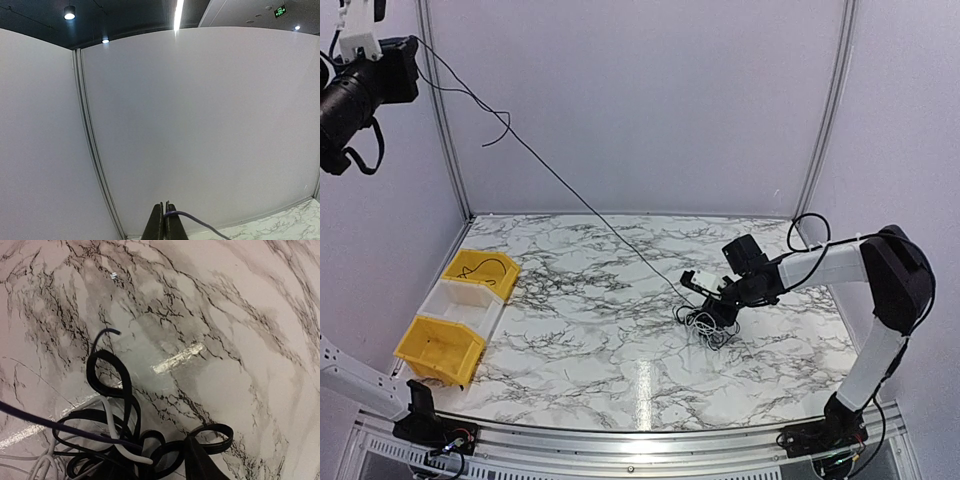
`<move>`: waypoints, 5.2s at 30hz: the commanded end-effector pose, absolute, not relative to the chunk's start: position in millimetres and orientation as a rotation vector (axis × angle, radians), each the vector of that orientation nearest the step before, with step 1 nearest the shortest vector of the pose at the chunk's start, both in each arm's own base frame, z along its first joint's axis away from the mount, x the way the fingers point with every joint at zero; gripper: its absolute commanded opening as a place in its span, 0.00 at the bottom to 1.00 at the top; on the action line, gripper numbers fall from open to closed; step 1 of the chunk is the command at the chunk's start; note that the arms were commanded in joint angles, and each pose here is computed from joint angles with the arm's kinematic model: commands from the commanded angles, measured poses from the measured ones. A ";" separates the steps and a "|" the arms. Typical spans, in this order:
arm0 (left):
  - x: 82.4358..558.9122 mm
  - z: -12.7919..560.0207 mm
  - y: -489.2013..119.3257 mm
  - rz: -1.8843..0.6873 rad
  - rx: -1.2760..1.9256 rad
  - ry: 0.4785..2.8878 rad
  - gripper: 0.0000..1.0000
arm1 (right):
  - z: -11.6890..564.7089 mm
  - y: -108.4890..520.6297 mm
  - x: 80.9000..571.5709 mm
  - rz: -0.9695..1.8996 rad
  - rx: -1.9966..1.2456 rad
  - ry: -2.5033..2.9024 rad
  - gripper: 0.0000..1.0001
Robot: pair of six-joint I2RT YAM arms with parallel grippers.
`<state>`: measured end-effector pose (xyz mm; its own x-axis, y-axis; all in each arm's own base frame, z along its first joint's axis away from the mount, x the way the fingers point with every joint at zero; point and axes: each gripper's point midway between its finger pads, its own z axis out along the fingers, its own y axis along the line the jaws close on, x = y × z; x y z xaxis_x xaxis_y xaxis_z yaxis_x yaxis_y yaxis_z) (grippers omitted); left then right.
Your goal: Untangle the cables
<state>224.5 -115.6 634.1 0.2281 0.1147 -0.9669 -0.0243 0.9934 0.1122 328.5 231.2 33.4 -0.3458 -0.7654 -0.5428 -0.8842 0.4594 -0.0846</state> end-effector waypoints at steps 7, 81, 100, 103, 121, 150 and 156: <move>197.5 696.5 -52.2 0.087 -0.088 1.246 0.00 | 6.7 172.6 347.3 0.114 -1.234 2.382 0.44; 308.7 391.9 8.1 0.589 -0.087 1.893 0.00 | 125.8 194.2 312.0 0.521 -1.236 1.998 0.57; 302.7 227.7 32.3 0.614 -0.248 2.247 0.00 | 102.5 205.4 303.7 0.516 -1.334 2.040 0.55; 302.8 211.6 31.5 0.608 -0.254 2.292 0.00 | 98.9 206.9 302.3 0.512 -1.350 2.045 0.55; 285.0 208.6 29.8 0.550 -0.251 2.331 0.00 | 88.2 215.8 295.5 0.491 -1.422 2.055 0.54; 294.4 74.5 6.7 0.475 -0.330 2.712 0.00 | 87.3 215.9 288.7 0.455 -1.473 2.049 0.54; 295.7 82.5 3.3 0.425 -0.337 2.684 0.66 | 83.6 214.4 288.8 0.443 -1.483 2.060 0.54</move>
<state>287.9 6.6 72.7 -0.9188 -0.1453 -0.3671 -0.2643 0.9170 0.2986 284.4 211.3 77.1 -0.2574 -0.7451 -0.6153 -0.9375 0.3469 -0.0279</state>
